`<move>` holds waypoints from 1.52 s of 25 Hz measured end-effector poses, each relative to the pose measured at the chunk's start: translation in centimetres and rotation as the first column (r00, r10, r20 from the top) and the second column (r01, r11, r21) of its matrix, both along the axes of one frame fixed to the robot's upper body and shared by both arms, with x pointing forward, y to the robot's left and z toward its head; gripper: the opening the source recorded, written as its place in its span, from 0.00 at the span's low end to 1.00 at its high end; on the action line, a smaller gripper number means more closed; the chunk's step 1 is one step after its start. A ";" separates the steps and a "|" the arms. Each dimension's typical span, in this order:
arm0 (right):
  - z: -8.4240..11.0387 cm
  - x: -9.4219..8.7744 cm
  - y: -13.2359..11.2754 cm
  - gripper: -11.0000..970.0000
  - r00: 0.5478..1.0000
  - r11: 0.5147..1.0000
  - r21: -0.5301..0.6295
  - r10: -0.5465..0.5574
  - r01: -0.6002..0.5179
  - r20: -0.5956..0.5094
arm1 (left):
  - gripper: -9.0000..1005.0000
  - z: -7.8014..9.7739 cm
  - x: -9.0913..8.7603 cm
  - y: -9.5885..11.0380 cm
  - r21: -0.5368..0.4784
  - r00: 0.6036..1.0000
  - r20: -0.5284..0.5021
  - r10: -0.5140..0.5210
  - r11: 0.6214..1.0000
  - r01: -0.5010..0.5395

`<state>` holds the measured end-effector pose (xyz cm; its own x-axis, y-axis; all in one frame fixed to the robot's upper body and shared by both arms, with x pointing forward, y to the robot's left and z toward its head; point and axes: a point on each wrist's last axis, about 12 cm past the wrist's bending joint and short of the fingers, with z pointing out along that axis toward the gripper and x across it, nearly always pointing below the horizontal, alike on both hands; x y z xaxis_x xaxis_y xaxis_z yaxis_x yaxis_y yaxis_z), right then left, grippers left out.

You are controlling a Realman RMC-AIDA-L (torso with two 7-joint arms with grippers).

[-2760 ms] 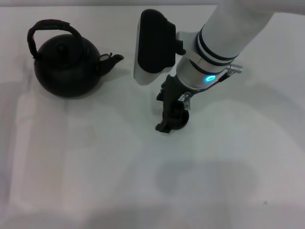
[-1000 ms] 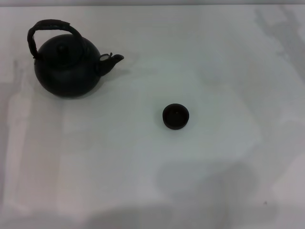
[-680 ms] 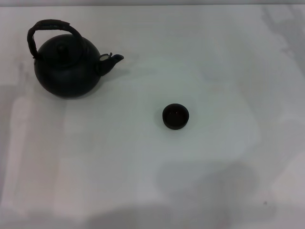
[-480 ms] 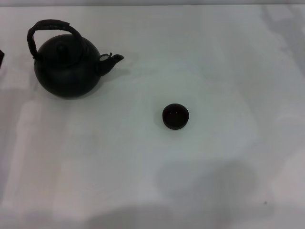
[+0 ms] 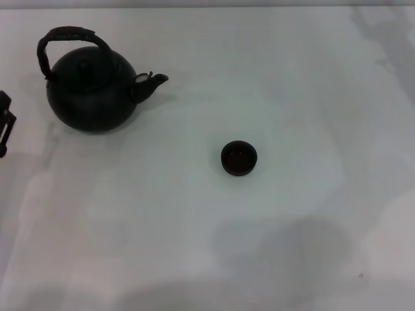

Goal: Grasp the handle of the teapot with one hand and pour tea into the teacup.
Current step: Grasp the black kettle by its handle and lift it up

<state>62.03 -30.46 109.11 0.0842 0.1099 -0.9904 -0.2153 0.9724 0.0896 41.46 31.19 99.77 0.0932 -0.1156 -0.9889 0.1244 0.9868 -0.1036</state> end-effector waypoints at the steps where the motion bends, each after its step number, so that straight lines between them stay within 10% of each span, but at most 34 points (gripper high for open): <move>1: 0.0 0.0 0.0 0.88 1.000 1.000 0.000 0.000 0.000 0.000 | 0.75 0.0 -0.1 0.0 0.002 1.000 -0.003 -0.004 1.000 0.004; 20: -0.5 -0.5 -0.3 0.88 1.000 0.999 0.031 -0.018 0.019 -0.010 | 0.75 1.0 8.0 -1.3 0.171 0.990 -0.074 -0.122 0.976 0.133; 38: -0.3 -0.3 -0.2 0.88 1.000 0.999 0.033 -0.023 0.023 -0.007 | 0.74 0.7 10.1 -1.7 0.225 0.980 -0.160 -0.121 0.962 0.156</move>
<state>61.74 -30.69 108.79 0.0803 0.1404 -0.9868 -0.1925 0.9736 0.1228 51.55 29.44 100.46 -0.0523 0.1199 -0.9914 0.2626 0.9595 0.1022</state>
